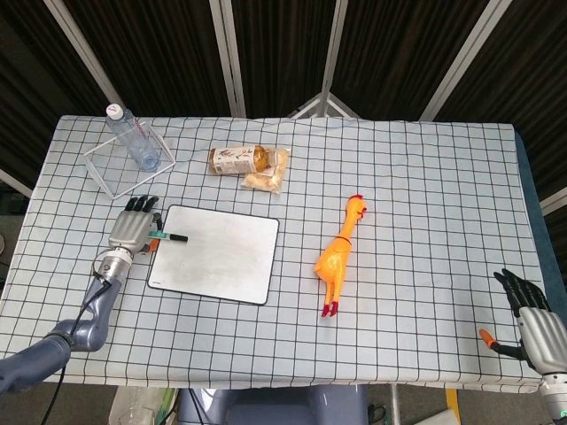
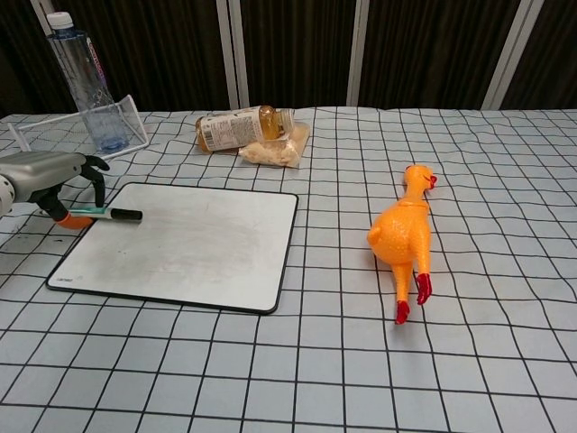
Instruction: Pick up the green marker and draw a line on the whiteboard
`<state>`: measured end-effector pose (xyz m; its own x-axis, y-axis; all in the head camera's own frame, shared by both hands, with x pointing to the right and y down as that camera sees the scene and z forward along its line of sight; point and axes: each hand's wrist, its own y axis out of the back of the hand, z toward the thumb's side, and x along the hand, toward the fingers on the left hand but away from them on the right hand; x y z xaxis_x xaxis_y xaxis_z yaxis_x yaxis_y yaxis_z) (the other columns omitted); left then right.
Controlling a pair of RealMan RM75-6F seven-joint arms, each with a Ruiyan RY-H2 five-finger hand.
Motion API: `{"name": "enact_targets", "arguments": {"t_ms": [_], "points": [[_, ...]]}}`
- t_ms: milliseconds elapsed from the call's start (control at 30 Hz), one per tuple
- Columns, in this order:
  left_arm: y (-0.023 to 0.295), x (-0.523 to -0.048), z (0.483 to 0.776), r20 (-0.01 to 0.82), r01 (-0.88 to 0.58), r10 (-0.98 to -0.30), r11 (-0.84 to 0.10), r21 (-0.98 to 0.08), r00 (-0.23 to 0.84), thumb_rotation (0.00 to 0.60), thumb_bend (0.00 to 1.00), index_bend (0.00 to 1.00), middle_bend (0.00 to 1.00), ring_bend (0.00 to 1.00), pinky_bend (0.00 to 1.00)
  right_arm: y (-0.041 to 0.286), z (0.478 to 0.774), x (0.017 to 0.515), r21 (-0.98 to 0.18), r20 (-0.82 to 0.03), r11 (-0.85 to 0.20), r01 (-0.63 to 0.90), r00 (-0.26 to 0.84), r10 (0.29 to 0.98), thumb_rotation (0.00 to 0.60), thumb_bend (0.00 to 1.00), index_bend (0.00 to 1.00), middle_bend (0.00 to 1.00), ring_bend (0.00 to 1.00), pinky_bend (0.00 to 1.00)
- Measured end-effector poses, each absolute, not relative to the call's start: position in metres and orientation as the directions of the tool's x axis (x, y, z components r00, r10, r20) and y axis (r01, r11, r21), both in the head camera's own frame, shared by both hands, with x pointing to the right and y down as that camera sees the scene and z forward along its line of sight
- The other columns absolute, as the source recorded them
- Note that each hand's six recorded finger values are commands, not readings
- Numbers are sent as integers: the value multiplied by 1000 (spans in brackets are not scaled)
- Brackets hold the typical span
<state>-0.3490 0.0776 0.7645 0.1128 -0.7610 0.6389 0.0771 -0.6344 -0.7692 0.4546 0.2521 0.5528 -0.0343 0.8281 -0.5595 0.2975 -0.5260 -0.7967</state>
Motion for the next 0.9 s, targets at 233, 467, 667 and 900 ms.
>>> {"name": "enact_targets", "arguments": {"t_ms": [233,467,667,900], "points": [[78,-346,763,630,46,-767,-630,-775,118,600,528,607,124,0,0,253,553,455,-796,-561,-527,297,-35,827,600,265,0,0,0,0],[77,-341,756,610,-18,-782,-617,-787,129,600,528,646,149,0,0,253,553,455,-796,-560,-526,298,-34,828,600,265,0,0,0,0],[73,-329,744,579,-151,-802,-597,-788,146,600,528,661,170,1,0,253,552,455,-796,-560,-526,300,-34,827,600,266,0,0,0,0],[67,-293,715,525,-451,-827,-553,-700,200,600,528,661,176,2,4,253,553,455,-795,-561,-527,301,-35,827,600,265,0,0,0,0]]}}
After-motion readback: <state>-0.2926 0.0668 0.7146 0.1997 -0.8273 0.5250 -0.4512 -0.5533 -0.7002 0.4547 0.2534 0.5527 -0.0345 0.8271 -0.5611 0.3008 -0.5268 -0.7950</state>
